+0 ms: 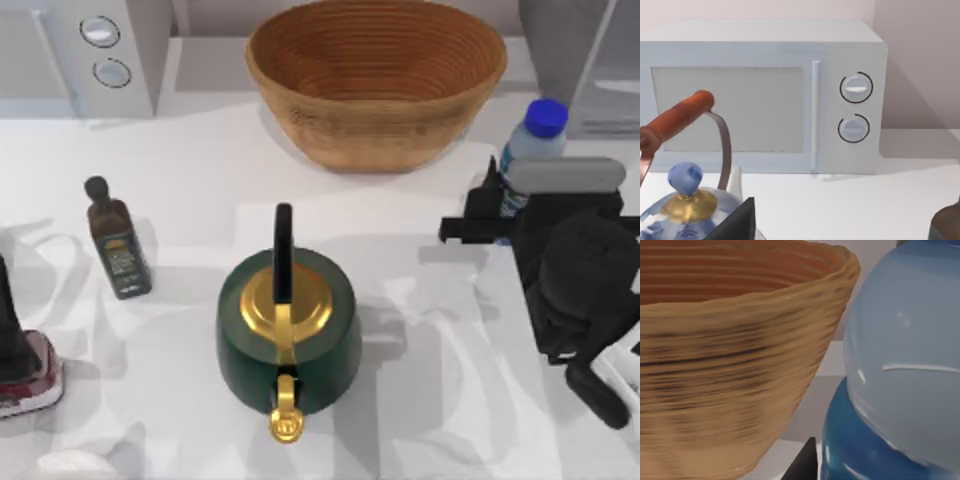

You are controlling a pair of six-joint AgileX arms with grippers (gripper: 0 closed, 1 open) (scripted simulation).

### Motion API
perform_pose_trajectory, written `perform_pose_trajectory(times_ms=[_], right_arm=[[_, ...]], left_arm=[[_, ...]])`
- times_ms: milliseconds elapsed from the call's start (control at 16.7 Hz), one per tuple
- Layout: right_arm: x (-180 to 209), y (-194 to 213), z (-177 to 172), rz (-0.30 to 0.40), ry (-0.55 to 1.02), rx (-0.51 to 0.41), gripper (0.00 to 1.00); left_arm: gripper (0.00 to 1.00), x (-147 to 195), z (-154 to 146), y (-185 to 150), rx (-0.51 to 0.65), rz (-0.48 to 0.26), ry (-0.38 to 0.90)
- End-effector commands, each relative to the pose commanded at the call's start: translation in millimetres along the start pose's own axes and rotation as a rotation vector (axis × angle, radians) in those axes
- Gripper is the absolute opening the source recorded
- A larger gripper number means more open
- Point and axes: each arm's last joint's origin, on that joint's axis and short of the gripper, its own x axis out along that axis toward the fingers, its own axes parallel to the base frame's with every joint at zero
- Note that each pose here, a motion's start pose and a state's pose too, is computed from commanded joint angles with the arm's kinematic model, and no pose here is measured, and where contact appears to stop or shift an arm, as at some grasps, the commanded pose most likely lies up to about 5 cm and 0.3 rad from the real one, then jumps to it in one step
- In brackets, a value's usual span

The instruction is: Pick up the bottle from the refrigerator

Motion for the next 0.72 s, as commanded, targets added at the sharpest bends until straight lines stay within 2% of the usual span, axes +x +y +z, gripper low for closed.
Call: perform_pose_trajectory(times_ms=[360,720], right_arm=[[0.0,0.0,0.0,0.0,0.0,0.0,0.98],[0.0,0.0,0.0,0.0,0.0,0.0,1.0]], left_arm=[[1.0,0.0,0.0,0.0,0.0,0.0,0.0],[1.0,0.0,0.0,0.0,0.0,0.0,0.0]])
